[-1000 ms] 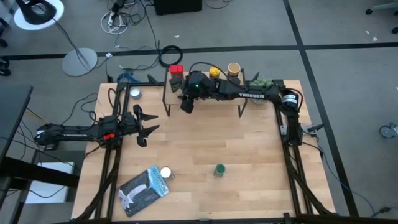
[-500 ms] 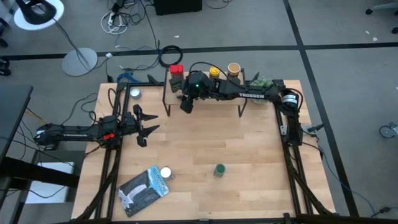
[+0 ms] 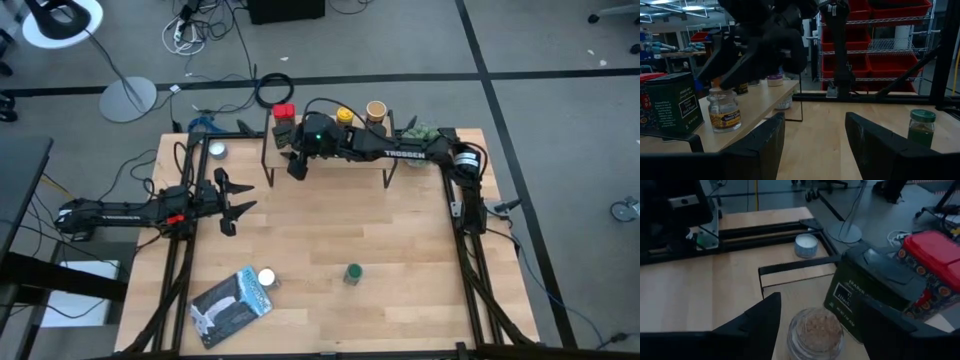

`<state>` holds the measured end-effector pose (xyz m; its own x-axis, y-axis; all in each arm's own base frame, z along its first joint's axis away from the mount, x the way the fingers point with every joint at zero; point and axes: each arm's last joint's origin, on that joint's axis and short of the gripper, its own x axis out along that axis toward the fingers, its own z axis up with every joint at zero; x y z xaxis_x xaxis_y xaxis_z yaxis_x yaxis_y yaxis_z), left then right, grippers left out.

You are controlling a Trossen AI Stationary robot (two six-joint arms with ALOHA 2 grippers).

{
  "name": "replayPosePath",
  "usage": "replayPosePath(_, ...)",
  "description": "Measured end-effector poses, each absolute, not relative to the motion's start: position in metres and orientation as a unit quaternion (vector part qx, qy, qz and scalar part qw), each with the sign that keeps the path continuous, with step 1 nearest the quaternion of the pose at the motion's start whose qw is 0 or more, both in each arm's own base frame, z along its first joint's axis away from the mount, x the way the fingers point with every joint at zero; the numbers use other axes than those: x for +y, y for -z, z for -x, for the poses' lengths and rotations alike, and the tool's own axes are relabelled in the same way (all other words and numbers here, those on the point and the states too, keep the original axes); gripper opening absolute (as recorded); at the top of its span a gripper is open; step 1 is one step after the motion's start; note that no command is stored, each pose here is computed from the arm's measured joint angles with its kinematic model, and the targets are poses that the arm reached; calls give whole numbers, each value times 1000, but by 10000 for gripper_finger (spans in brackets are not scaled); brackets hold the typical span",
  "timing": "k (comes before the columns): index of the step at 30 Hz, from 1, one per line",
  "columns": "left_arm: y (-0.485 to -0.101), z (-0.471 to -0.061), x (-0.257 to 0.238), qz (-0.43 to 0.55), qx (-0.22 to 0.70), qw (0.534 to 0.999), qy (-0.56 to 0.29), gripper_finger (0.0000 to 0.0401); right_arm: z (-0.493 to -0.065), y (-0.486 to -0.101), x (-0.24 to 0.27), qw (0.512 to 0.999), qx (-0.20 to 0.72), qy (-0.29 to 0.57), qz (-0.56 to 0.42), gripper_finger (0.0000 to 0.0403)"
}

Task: Shelf spices
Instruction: Adjust the orange seasoning bag

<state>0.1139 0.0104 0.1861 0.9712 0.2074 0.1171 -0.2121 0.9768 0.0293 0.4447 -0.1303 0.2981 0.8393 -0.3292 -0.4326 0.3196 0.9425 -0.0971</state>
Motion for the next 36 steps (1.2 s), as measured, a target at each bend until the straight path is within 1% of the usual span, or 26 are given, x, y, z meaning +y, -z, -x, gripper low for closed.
replayPosePath(6, -186, -114, 10, -21, -57, 993, -106, 214, -431, -332, -115, 967, 199, 156, 32, 229)
replayPosePath(8, -186, -114, 10, -21, -57, 993, -106, 214, -423, -346, -108, 970, 189, 152, 34, 217)
replayPosePath(10, -186, -114, 10, -21, -57, 993, -105, 214, -414, -358, -99, 968, 193, 156, 37, 196)
replayPosePath(13, -186, -114, 10, -21, -56, 993, -106, 214, -400, -366, -85, 954, 231, 181, 53, 139)
replayPosePath(17, -186, -114, 10, -21, -56, 993, -105, 214, -385, -359, -63, 913, 331, 215, 106, 33)
replayPosePath(18, -186, -114, 10, -21, -57, 993, -105, 214, -383, -354, -56, 901, 356, 217, 122, 17)
replayPosePath(19, -186, -114, 10, -21, -57, 993, -105, 214, -382, -349, -50, 887, 381, 221, 139, 11)
replayPosePath(21, -186, -114, 10, -21, -57, 993, -105, 214, -385, -337, -40, 863, 415, 235, 168, 14)
replayPosePath(26, -186, -114, 10, -21, -58, 992, -105, 214, -407, -304, -30, 820, 451, 252, 248, 3)
replayPosePath(28, -186, -114, 10, -21, -58, 993, -105, 214, -418, -291, -35, 813, 453, 255, 261, 4)
replayPosePath(31, -186, -114, 10, -20, -58, 993, -105, 214, -428, -278, -53, 811, 449, 271, 257, 2)
replayPosePath(36, -186, -114, 10, -18, -58, 993, -105, 214, -427, -281, -84, 812, 436, 308, 235, 1)
